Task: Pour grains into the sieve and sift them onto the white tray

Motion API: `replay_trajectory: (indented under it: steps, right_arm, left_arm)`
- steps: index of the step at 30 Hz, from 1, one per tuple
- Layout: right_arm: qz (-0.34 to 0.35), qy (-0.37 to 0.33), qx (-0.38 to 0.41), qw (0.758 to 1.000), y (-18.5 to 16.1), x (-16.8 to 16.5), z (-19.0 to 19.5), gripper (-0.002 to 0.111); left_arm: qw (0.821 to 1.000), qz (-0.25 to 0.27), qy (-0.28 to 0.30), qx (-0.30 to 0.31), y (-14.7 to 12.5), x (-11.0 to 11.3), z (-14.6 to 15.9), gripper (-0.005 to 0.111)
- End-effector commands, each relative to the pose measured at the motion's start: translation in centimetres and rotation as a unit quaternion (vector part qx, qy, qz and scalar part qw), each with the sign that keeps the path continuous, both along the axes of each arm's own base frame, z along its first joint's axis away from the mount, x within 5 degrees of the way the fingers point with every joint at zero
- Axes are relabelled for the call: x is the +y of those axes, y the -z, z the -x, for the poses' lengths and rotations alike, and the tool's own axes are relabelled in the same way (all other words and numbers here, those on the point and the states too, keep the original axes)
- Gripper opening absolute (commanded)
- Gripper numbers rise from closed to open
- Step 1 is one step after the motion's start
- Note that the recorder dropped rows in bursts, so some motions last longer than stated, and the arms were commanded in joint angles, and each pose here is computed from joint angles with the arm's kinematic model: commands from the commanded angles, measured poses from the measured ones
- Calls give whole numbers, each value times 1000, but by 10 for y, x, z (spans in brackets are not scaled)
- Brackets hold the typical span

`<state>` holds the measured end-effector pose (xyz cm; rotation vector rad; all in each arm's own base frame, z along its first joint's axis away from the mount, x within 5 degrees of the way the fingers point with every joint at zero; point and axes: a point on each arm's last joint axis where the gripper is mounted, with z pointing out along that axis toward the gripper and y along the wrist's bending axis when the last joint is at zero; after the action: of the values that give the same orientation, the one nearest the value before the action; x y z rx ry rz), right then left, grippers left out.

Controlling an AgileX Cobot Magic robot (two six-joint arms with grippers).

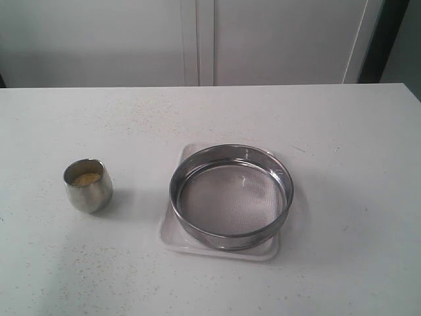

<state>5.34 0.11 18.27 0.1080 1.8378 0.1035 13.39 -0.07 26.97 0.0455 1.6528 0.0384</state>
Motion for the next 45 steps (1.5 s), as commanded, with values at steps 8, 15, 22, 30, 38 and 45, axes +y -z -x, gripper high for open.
replay_trajectory:
  steps: [8,15,22,30,38,45]
  right_arm:
    - [-3,3,-7,1000,0,0,0,0]
    - [-3,3,-7,1000,0,0,0,0]
    - [-3,3,-7,1000,0,0,0,0]
    - [-3,3,-7,1000,0,0,0,0]
    - [-3,3,-7,1000,0,0,0,0]
    - [-3,3,-7,1000,0,0,0,0]
  left_arm:
    - [998,4,-5,57,29,0,-28,0]
    - [998,-17,32,50,49,-6,-34,0]
    - [991,-60,96,67,69,-16,-37,0]
    - [986,-39,153,61,81,-27,-48,0]
    - [982,11,176,66,99,-32,-60,0]
    - [972,29,192,130,133,-36,-67,0]
